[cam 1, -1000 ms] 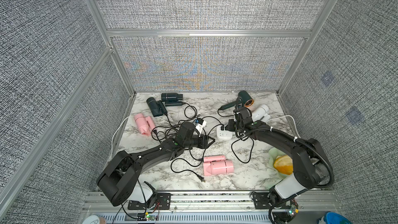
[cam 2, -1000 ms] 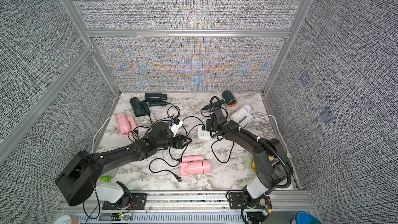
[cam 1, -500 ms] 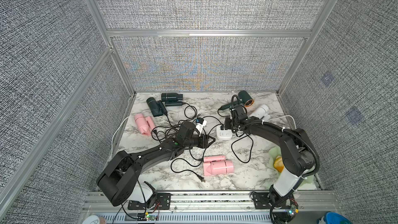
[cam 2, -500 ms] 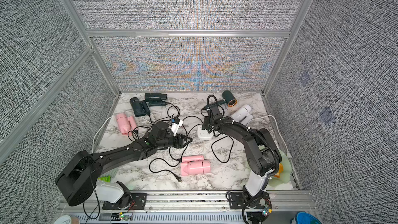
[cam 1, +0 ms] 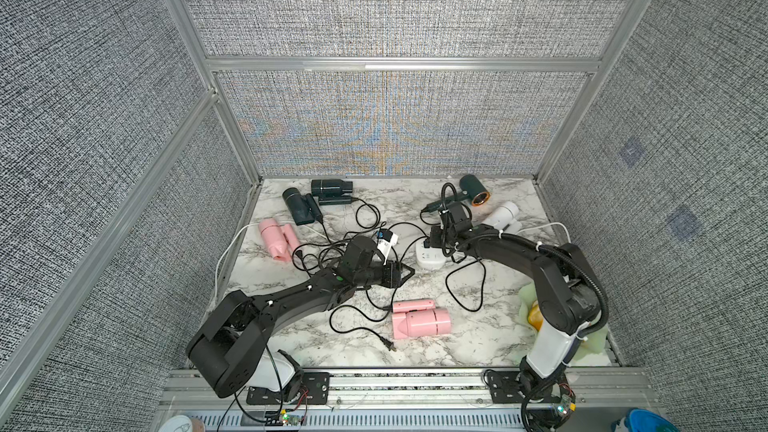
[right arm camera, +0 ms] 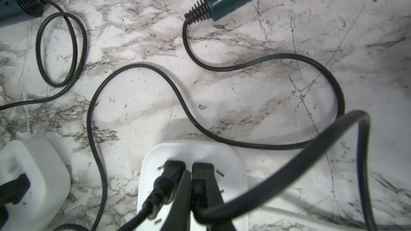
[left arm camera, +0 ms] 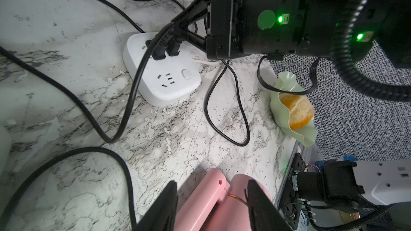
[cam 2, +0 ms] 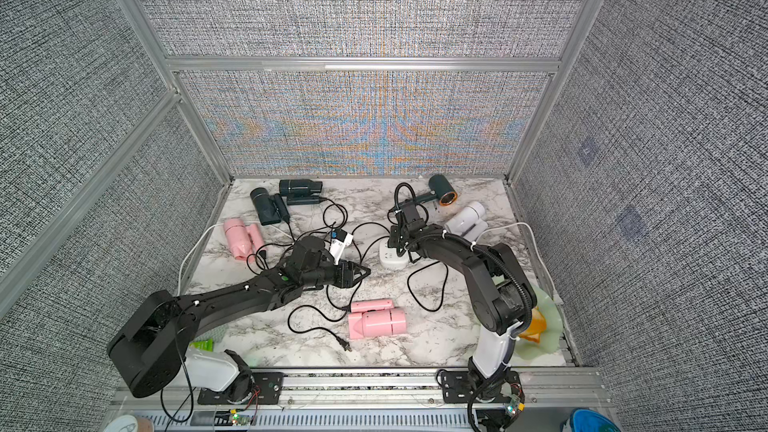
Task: Charge the blow dryers
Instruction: Insert the plug into the socket.
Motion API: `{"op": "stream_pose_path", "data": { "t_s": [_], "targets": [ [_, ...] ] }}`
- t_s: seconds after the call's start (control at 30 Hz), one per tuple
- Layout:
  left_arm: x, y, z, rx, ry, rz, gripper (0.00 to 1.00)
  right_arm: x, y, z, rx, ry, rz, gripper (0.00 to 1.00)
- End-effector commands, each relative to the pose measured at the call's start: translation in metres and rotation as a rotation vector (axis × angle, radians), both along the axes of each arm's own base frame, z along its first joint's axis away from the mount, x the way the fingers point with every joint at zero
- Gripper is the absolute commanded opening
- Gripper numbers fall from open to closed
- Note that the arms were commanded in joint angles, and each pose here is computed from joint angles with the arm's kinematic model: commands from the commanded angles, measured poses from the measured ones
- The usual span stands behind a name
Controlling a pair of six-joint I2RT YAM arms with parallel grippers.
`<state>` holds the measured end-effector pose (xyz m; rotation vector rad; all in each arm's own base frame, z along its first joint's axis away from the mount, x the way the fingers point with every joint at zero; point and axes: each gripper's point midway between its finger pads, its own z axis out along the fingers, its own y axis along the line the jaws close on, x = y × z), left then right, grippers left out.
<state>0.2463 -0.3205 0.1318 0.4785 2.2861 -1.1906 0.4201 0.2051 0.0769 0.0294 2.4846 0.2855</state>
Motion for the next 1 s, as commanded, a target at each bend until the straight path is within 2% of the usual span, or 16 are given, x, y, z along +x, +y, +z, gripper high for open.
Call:
{"op": "stream_pose_path", "data": {
  "t_s": [0.0,0.2,0.3,0.47,0.7,0.9,0.97],
  "targets": [
    [0.002,-0.002,0.005,-0.021,-0.020,-0.006,0.53,-0.015,-0.010,-0.022,-0.097,0.084,0.001,0.06],
    [0.002,0.000,0.005,-0.014,-0.020,0.008,0.53,-0.021,-0.019,-0.032,-0.174,0.106,-0.011,0.06],
    [0.002,0.000,0.006,-0.019,-0.016,0.007,0.53,-0.020,-0.027,-0.024,-0.201,0.089,-0.039,0.06],
    [0.000,0.003,0.008,-0.017,-0.026,0.015,0.53,-0.015,-0.024,-0.013,-0.164,0.060,-0.031,0.07],
    [0.003,0.004,0.011,-0.009,-0.025,0.026,0.53,-0.009,-0.002,0.003,-0.050,0.035,0.017,0.23],
    [0.001,0.010,0.010,0.025,-0.031,0.035,0.53,-0.032,-0.001,0.020,0.031,0.019,0.048,0.39],
    [-0.002,0.013,0.010,0.029,-0.032,0.035,0.53,-0.043,-0.001,0.026,0.063,0.009,0.061,0.41]
  ]
}}
